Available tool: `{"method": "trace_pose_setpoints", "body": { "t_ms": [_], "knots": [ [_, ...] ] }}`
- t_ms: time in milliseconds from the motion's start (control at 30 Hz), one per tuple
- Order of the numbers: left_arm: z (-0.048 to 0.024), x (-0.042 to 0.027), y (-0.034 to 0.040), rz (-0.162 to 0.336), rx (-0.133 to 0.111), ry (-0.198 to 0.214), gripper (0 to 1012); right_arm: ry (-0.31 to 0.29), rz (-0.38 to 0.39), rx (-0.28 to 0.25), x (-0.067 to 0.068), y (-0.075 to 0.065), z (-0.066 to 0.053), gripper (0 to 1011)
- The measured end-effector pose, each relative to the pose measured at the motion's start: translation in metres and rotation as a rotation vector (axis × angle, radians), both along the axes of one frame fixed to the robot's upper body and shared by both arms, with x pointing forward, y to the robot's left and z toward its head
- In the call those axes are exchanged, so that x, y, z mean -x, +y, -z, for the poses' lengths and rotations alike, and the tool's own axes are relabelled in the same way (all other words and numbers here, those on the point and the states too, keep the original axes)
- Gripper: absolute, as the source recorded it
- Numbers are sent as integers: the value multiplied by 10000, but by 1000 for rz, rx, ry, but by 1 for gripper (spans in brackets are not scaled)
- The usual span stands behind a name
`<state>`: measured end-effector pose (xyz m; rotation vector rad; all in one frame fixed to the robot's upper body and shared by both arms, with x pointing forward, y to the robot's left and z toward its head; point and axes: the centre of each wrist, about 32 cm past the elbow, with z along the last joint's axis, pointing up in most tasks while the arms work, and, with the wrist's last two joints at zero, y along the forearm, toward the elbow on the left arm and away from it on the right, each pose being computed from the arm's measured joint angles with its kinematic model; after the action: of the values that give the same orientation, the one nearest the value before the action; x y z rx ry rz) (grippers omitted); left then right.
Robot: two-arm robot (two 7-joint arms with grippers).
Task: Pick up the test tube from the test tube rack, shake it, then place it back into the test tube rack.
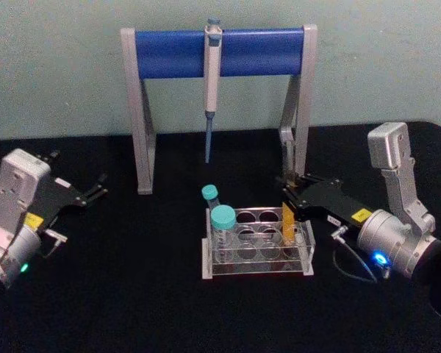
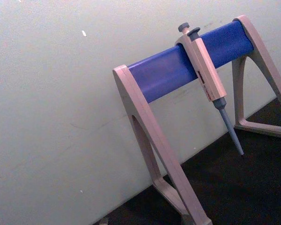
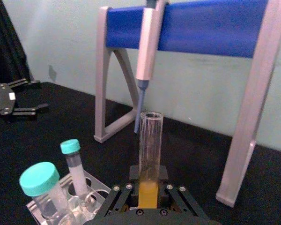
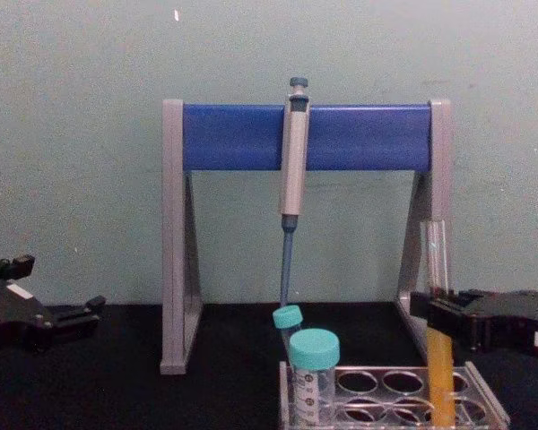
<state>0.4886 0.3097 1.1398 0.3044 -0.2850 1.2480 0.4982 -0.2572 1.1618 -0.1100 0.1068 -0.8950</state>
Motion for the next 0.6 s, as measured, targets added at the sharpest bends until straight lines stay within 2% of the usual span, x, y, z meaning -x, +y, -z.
{"method": "trace_pose_setpoints", "body": {
  "t_ms": [167,600],
  "knots": [
    [0,0,0,0,0,0,1001,-49,-20,6,31,37,13,229],
    [0,0,0,0,0,0,1001,-116,-7,-10,125,43,73,229]
  ]
}}
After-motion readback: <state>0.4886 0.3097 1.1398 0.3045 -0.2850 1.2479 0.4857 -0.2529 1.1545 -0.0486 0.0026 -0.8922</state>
